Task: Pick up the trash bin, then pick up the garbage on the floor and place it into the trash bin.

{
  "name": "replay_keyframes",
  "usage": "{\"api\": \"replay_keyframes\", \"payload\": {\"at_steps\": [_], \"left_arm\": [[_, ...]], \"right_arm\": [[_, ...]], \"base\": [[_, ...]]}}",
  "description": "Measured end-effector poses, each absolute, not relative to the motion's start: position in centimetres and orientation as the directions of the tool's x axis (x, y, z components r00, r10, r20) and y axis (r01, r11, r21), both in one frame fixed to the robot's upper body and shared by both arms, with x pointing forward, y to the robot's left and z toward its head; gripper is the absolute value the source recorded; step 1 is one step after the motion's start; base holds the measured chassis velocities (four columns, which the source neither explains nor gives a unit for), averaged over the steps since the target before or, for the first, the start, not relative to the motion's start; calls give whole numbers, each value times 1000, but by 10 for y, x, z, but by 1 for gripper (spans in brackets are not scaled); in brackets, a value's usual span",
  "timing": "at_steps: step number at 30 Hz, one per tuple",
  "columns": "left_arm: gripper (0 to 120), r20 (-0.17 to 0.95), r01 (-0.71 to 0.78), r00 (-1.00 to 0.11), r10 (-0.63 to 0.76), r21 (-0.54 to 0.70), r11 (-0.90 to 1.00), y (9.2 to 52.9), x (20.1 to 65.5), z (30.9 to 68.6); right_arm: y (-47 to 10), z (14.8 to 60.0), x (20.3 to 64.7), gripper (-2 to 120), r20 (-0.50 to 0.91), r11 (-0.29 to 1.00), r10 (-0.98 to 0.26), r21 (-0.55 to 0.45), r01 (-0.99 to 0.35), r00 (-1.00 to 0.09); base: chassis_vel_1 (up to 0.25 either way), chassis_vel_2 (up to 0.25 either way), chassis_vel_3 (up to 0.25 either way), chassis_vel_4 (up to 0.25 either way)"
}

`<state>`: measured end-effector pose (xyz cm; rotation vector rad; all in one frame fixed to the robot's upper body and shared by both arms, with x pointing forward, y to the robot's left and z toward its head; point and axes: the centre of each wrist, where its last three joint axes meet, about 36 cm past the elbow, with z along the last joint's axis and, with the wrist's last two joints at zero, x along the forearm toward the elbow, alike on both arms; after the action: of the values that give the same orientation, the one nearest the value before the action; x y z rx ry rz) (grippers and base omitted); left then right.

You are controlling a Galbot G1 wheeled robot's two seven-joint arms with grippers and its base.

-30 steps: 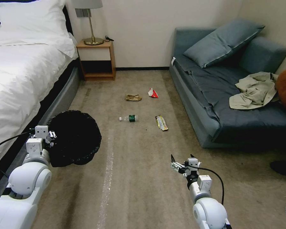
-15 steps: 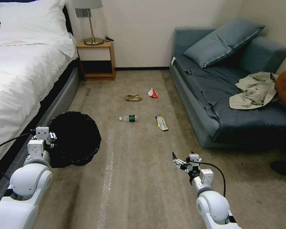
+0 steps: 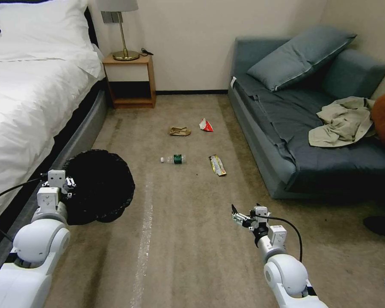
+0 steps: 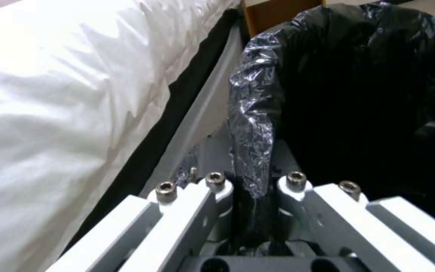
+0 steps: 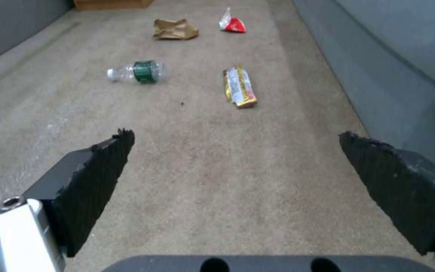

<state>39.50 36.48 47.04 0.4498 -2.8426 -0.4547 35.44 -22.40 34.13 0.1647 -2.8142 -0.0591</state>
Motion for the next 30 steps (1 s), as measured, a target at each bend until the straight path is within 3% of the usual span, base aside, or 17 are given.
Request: {"api": "replay_keyframes", "payload": {"at_steps": [30], "left_arm": [[5,167,-258,-930,-328,341,904,363,390,467]], "right_arm": [[-228,341,356,100,299,992,-124,49,-114,-946]], "base": [[0,0,0,0]]}}
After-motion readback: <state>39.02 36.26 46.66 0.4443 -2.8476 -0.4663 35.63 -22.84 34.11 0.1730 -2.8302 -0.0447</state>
